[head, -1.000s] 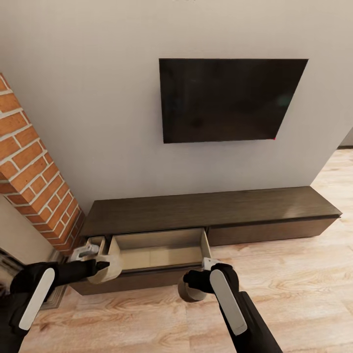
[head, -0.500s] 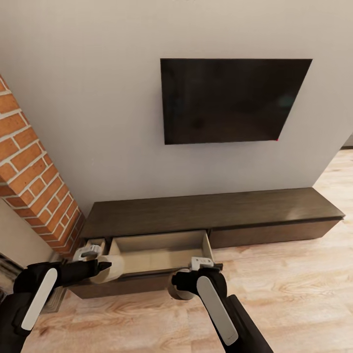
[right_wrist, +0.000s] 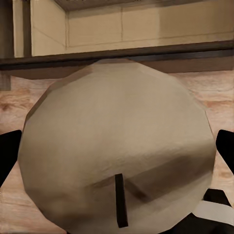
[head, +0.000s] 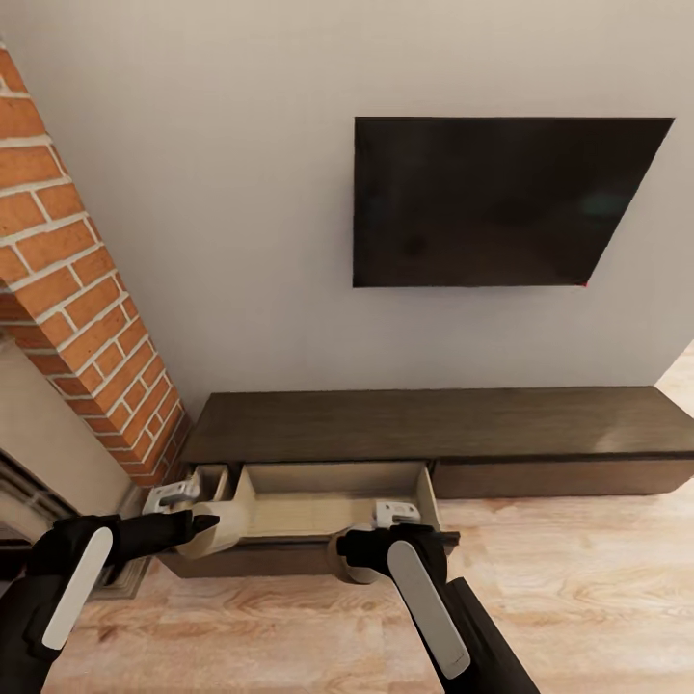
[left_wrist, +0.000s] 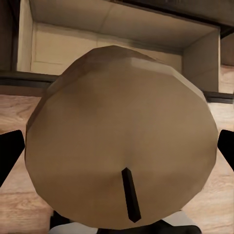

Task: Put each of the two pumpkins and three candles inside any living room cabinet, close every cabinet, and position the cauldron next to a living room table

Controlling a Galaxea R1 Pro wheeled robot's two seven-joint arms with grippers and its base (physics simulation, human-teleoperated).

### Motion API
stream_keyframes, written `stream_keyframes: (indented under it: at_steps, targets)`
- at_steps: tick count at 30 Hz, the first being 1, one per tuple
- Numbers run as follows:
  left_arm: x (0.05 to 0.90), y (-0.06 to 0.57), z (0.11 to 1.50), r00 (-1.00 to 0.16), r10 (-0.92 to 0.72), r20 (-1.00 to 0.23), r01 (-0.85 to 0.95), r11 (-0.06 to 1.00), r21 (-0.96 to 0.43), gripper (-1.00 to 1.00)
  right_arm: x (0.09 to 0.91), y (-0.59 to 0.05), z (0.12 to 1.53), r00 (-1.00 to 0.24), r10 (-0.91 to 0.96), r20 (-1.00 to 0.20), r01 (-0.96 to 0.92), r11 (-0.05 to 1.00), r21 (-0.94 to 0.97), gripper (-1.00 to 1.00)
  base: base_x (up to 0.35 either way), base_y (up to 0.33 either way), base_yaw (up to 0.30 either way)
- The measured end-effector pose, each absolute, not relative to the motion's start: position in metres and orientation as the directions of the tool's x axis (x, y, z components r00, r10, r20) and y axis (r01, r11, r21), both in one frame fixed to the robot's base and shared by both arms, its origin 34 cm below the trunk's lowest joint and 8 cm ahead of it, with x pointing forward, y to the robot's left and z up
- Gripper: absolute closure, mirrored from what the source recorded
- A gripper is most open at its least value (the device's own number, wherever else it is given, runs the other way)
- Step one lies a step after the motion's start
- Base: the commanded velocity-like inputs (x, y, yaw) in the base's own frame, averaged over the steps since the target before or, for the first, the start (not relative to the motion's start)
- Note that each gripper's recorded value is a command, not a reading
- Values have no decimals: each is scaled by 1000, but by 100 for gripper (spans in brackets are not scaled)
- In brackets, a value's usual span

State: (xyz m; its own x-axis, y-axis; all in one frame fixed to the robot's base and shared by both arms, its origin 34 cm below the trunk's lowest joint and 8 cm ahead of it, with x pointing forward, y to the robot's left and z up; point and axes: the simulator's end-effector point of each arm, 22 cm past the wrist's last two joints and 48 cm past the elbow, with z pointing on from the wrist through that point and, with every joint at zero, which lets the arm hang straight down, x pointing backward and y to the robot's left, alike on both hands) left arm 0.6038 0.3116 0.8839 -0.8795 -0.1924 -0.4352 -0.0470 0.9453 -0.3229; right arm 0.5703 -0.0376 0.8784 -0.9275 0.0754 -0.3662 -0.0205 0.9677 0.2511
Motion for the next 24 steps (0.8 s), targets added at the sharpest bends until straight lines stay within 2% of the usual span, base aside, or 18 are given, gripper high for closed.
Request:
stream_keyframes:
  at_steps: [10,15,24]
  targets:
    - [604,311,886,-878,-193,-438,-46,945,-324,100,571,-38,880,-926,74,-370,-23,968,250,100,186,-14,-69]
    - [605,311,887,-877,-196,-439,-47,943,-328,100,570,-37,880,-926,71,-370,-26,968,250,100,107,51,-14]
    - [604,313,886,-877,-197,-439,-50,945,-325,100,569,-36,880,-926,70,-370,-27,968,251,100,213,48,-1]
